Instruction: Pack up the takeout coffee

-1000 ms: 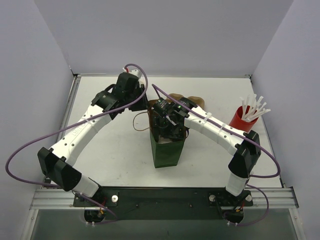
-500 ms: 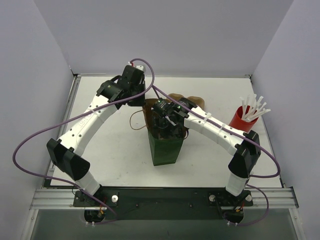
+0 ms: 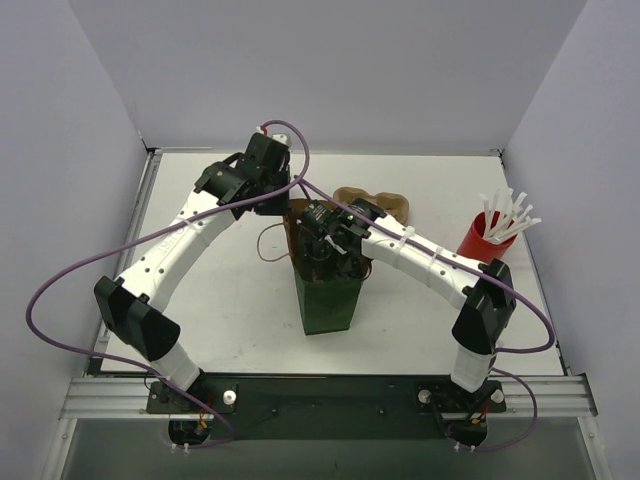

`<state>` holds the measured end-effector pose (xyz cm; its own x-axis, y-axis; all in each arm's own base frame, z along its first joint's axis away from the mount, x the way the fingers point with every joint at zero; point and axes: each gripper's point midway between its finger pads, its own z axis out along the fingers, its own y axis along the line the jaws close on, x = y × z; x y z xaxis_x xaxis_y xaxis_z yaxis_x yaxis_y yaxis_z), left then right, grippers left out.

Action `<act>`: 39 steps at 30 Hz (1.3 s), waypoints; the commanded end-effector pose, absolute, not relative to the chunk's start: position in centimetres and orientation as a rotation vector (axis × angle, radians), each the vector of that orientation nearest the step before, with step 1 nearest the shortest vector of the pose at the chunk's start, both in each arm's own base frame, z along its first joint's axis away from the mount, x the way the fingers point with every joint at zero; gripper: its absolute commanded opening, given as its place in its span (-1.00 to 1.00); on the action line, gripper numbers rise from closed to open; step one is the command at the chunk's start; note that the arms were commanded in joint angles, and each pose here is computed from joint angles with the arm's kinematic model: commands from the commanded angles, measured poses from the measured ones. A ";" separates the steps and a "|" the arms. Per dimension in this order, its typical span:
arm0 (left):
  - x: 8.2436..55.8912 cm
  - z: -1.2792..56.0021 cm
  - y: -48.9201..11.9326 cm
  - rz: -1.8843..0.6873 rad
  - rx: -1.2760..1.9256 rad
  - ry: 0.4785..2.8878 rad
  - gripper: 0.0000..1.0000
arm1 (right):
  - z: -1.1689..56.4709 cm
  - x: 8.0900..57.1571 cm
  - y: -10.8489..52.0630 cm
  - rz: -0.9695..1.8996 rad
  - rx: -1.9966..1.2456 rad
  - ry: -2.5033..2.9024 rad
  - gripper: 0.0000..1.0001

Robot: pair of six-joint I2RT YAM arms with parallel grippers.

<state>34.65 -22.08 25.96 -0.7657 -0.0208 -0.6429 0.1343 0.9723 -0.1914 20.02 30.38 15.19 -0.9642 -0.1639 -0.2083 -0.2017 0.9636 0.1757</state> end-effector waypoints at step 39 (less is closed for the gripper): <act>34.2 27.9 -22.0 -0.410 -0.024 2.306 -1.00 | 11.6 16.6 30.0 0.143 -0.461 3.061 -0.30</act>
